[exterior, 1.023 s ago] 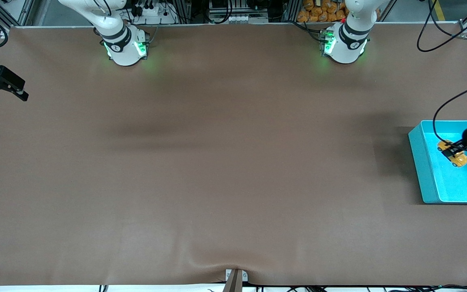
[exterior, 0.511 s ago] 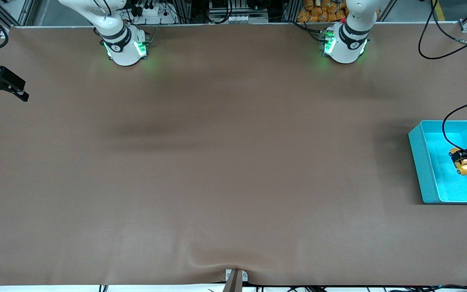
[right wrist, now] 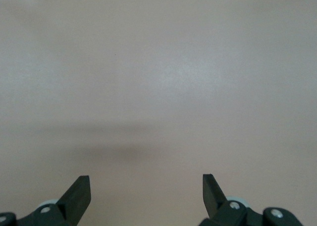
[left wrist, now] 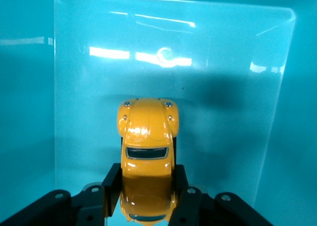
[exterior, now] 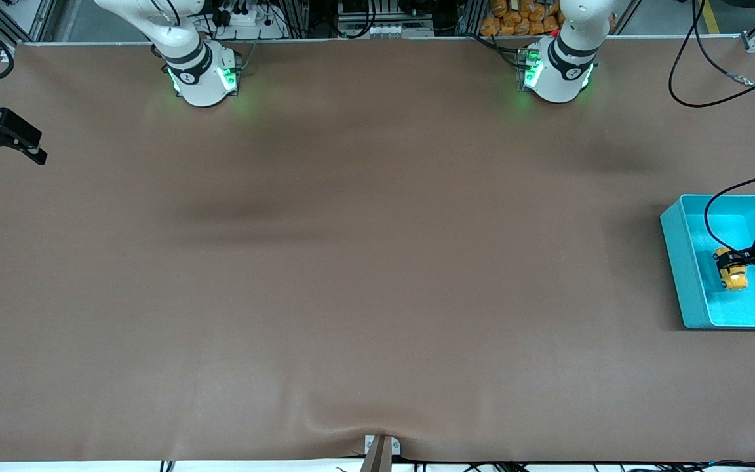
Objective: Wind and store yellow beetle car
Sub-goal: 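Carry the car into the cyan box with the left gripper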
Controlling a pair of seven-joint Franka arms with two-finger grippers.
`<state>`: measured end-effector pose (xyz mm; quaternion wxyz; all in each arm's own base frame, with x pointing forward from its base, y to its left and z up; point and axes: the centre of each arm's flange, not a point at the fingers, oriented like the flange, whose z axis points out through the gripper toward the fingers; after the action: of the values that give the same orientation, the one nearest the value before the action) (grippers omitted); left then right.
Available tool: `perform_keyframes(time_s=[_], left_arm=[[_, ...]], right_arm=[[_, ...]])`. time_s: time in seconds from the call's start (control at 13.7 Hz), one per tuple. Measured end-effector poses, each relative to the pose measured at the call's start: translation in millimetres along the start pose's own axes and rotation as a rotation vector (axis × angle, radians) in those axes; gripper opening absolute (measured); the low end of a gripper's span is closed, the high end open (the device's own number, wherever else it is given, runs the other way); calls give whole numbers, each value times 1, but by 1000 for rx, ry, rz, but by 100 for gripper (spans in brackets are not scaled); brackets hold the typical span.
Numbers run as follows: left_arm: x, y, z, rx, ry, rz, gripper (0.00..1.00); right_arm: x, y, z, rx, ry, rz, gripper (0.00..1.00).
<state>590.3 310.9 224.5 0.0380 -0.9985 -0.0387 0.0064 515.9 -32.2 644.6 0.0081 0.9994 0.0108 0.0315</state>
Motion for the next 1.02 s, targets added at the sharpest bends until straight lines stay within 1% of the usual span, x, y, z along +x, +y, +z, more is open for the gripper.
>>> perform_keyframes(time_s=[0.22,0.51,1.02], left_arm=[[0,-2,6,-1,8,53,47],[-8,-16,17,-7,2,103,47],[-9,-15,25,-14,-7,108,47]], right_arm=[[0,0,0,0,0,0,100],[0,0,0,0,1,0,100],[0,0,0,0,1,0,100]])
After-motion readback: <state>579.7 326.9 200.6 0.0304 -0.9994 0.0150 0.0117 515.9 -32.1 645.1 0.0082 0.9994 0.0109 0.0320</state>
